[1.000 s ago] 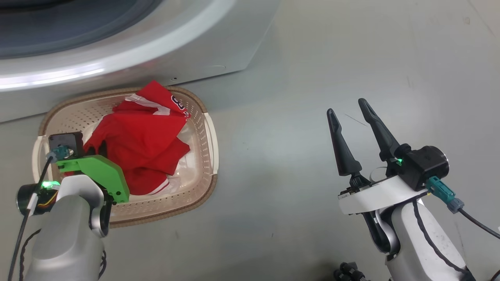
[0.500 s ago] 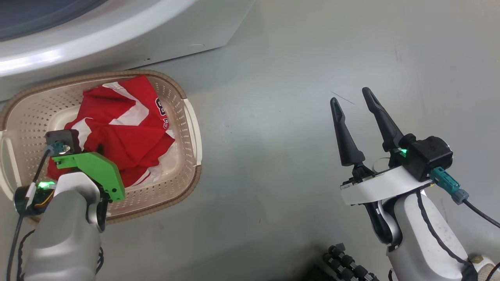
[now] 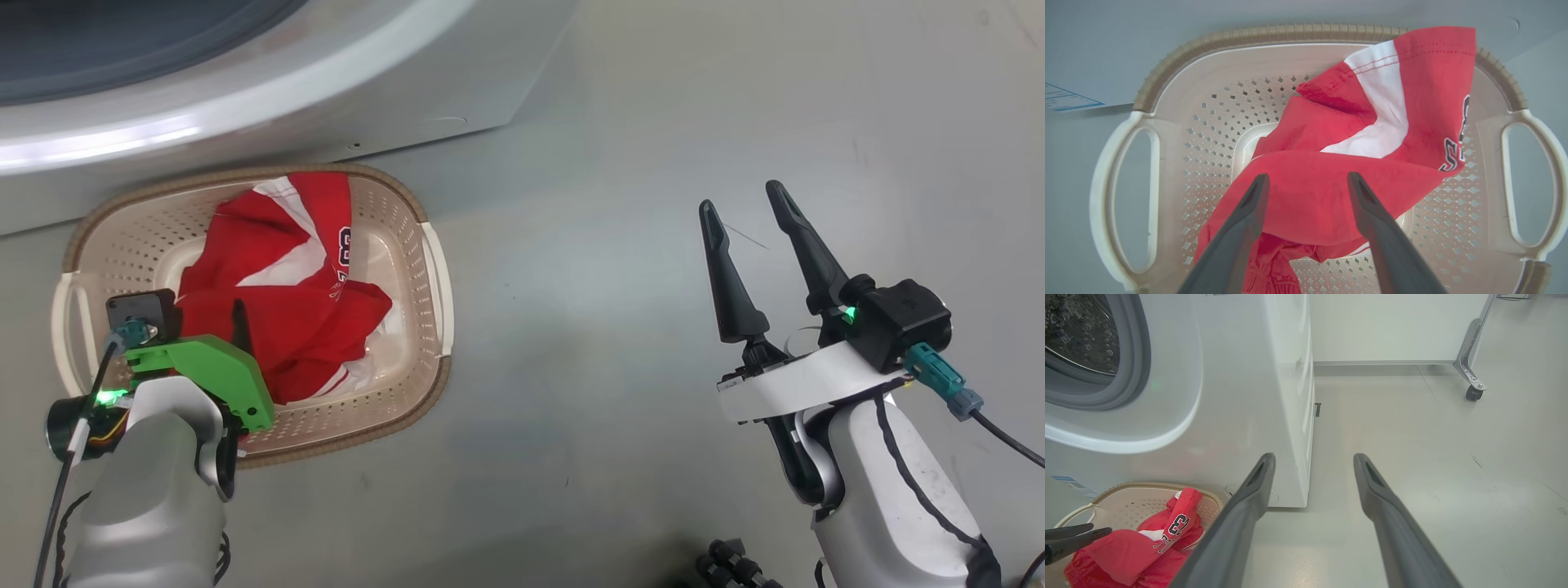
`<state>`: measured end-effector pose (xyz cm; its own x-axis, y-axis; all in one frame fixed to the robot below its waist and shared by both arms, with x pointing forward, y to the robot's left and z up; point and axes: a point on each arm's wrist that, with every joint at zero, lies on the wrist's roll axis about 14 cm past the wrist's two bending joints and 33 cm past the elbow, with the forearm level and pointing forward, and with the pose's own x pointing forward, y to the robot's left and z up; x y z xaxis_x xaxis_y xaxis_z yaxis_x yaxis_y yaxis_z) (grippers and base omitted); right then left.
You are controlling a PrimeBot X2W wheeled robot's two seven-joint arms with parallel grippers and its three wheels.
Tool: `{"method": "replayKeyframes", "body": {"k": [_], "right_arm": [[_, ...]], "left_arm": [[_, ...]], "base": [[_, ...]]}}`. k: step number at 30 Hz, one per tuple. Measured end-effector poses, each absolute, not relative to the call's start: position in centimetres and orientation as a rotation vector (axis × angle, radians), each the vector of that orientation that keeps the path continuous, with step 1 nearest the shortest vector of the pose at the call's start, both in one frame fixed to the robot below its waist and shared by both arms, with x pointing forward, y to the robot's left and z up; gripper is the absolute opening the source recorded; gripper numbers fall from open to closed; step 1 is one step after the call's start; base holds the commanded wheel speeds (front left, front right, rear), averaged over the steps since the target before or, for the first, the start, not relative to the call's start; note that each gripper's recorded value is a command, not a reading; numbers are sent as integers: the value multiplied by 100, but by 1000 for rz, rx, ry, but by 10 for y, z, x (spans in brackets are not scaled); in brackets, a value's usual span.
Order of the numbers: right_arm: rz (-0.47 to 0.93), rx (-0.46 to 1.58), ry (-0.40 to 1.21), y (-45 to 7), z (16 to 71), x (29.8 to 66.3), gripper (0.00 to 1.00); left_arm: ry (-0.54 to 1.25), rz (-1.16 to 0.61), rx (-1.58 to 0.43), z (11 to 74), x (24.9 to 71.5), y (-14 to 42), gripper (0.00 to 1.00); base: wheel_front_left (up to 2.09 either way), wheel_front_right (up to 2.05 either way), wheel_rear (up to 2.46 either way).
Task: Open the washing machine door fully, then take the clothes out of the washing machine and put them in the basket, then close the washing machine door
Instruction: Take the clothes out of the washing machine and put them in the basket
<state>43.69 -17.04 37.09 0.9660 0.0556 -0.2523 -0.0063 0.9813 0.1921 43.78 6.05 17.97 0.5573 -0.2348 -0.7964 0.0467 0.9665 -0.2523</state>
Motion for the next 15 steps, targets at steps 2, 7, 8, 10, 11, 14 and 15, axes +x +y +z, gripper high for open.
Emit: {"method": "replayKeyframes", "body": {"k": [2,7,8,10,11,14,15], "right_arm": [[38,194,254,-168,373,437,100],[44,194,231,-167,382,439,100],[42,194,225,-168,384,440,100],[40,192,214,-169,388,440,100],[40,191,209,-169,390,440,100],[39,187,193,-171,397,441,100],[39,187,186,-171,400,441,100]], "left_arm": [[920,-166,-215,188,444,63,100],[803,-160,-219,211,458,67,100],[777,-157,-221,217,461,68,100],[736,-165,-226,227,466,67,100],[717,-166,-227,233,469,67,100],[664,-176,-223,250,476,67,100],[646,-186,-220,256,478,66,100]], "base": [[0,0,0],[0,0,0],[0,0,0],[0,0,0],[0,0,0],[0,0,0],[0,0,0]]}}
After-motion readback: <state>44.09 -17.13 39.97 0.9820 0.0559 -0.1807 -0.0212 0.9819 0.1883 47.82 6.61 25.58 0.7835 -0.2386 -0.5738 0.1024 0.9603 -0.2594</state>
